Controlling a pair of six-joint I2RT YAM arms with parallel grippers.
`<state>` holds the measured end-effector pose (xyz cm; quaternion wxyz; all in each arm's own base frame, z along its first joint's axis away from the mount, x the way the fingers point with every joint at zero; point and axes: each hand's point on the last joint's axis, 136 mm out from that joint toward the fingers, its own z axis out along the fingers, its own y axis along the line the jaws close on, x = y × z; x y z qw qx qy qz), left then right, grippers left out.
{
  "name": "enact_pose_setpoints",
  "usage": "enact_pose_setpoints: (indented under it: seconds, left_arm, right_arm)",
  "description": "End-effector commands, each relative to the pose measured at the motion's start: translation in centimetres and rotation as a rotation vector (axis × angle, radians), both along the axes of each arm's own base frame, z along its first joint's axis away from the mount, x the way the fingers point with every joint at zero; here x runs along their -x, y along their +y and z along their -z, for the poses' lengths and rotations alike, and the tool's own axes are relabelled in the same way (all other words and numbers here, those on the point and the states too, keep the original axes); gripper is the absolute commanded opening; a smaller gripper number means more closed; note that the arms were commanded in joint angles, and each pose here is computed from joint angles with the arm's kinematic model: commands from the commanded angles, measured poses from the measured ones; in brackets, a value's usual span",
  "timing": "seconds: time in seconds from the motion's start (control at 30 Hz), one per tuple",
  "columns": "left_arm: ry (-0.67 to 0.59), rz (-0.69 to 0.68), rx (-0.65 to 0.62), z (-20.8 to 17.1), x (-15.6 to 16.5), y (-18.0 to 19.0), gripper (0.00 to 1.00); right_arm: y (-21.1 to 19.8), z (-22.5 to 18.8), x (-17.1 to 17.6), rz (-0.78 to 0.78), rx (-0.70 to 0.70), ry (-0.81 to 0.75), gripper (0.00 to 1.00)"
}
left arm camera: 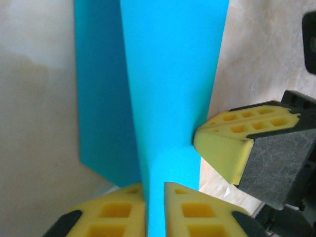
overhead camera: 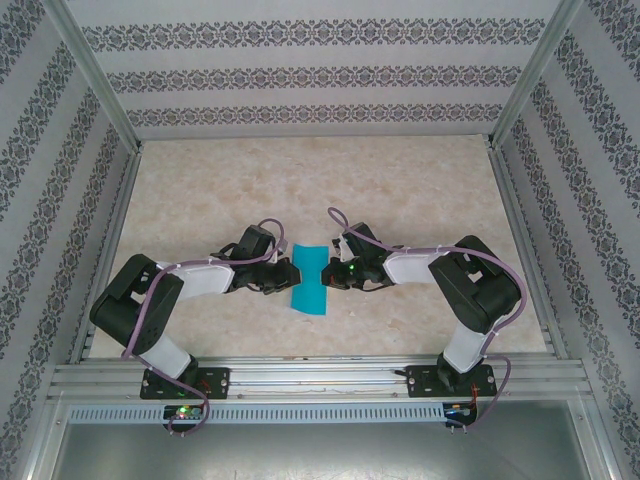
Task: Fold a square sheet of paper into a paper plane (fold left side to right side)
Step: Third fold the triangle at the center of the table.
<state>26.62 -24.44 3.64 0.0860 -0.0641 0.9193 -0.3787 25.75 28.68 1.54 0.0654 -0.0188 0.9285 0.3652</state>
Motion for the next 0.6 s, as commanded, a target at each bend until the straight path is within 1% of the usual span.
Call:
enact_pose_setpoints:
  seconds: [0.0, 0.03, 0.07, 0.13, 0.2, 0.3, 0.4, 0.43, 0.57]
  left_arm:
    - [-0.005, -0.014, 0.023, -0.4, -0.3, 0.0, 0.02]
    - [-0.002, -0.022, 0.03, -0.5, -0.2, 0.0, 0.0]
    - [-0.001, -0.032, 0.039, -0.6, -0.2, 0.0, 0.0]
    - [0.0, -0.052, 0.052, -0.9, -0.2, 0.0, 0.0]
    - [0.005, -0.076, 0.071, -1.4, -0.2, -0.3, 0.0]
    - [0.019, -0.105, 0.085, -1.9, -0.2, -0.7, 0.0]
    - [0.029, -0.126, 0.078, -2.0, -0.2, -0.7, 0.0]
    - [0.032, -0.13, 0.072, -2.0, -0.2, -0.6, 0.0]
    - [0.047, -0.143, 0.066, -1.6, -0.2, -0.6, 0.0]
  right_arm:
    - [-0.4, 0.3, -0.2, -0.024, 0.045, -0.013, 0.0]
    - [-0.3, -0.3, -0.6, -0.03, 0.035, -0.037, 0.0]
    - [-0.1, -1.1, -1.1, -0.037, 0.024, -0.062, 0.02]
    - [-0.1, -2.5, -1.8, -0.048, 0.013, -0.113, 0.1]
    - [-0.4, -3.8, -2.3, -0.052, 0.019, -0.173, 0.2]
    - [-1.2, -5.8, -2.4, -0.06, 0.042, -0.268, 0.3]
    - [-2.0, -7.3, -1.6, -0.084, 0.08, -0.378, 0.41]
    - [-2.2, -7.7, -1.1, -0.099, 0.092, -0.415, 0.43]
    - [-2.5, -8.5, 1.7, -0.187, 0.185, -0.591, 0.54]
